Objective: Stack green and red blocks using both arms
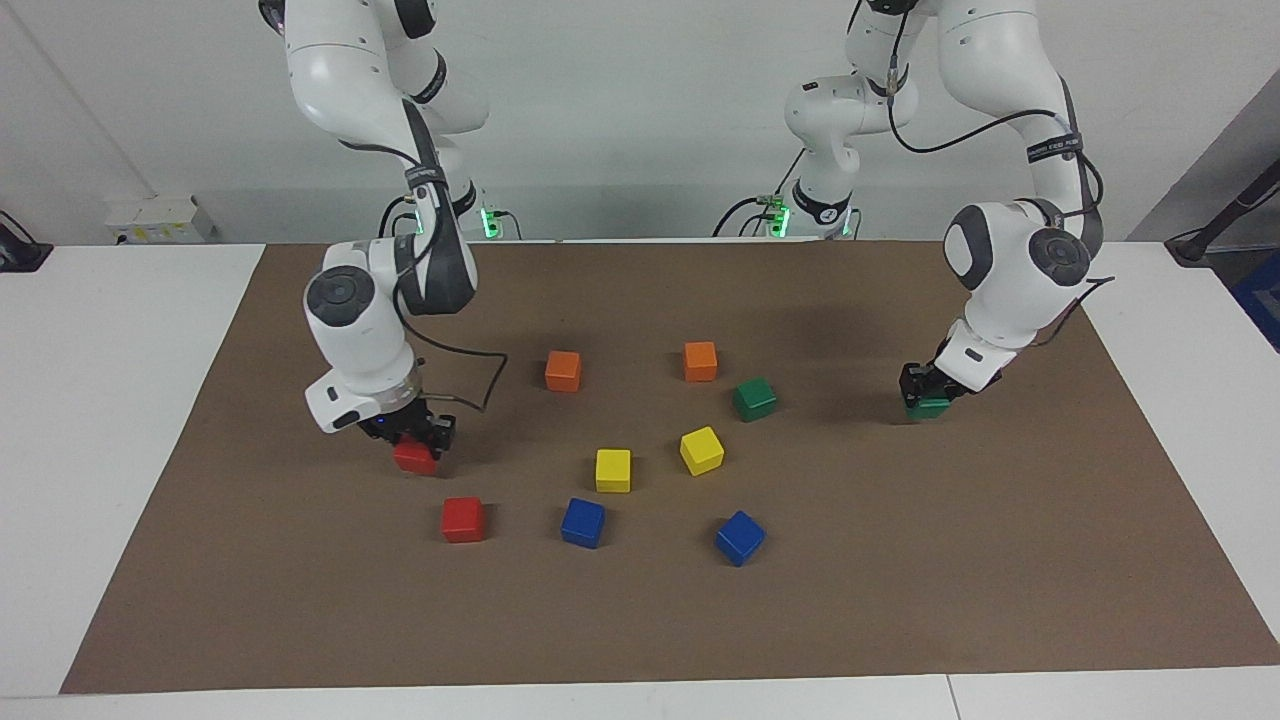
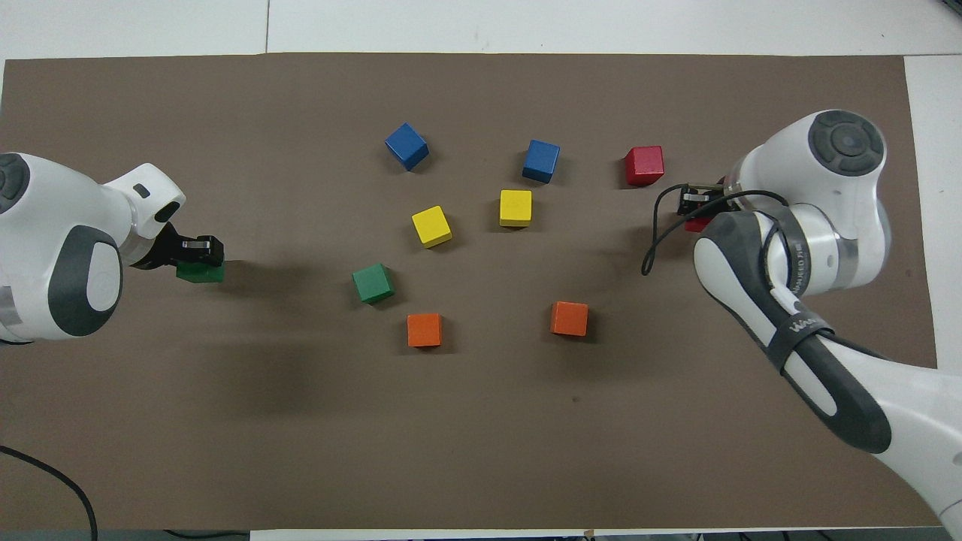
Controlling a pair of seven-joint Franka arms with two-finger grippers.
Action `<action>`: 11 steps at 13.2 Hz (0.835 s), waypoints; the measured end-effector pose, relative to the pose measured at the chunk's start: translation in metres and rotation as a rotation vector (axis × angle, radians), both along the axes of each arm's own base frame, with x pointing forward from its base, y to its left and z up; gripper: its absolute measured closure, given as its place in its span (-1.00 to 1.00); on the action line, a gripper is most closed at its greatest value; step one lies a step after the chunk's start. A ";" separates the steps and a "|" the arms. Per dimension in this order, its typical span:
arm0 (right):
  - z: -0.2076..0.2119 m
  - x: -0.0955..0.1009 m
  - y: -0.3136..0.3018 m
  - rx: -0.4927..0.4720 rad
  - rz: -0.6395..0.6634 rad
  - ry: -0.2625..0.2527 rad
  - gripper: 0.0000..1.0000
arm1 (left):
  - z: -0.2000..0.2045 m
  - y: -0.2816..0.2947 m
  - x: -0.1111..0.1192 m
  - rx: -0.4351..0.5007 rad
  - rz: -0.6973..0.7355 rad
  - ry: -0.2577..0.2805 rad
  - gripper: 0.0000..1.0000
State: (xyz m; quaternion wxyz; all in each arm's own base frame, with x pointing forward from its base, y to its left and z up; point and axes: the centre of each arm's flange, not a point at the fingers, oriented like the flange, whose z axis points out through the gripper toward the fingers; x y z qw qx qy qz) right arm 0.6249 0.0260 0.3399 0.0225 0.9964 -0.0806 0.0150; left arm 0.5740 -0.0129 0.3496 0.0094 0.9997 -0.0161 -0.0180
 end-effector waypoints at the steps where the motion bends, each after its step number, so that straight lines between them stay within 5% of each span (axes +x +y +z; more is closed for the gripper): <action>1: -0.001 0.000 -0.019 -0.002 0.016 -0.001 -0.10 | -0.003 0.000 -0.001 0.000 0.023 -0.004 -0.10; 11: -0.031 -0.013 -0.074 -0.016 0.064 -0.041 -0.10 | -0.027 -0.003 -0.010 -0.001 0.049 -0.026 -0.10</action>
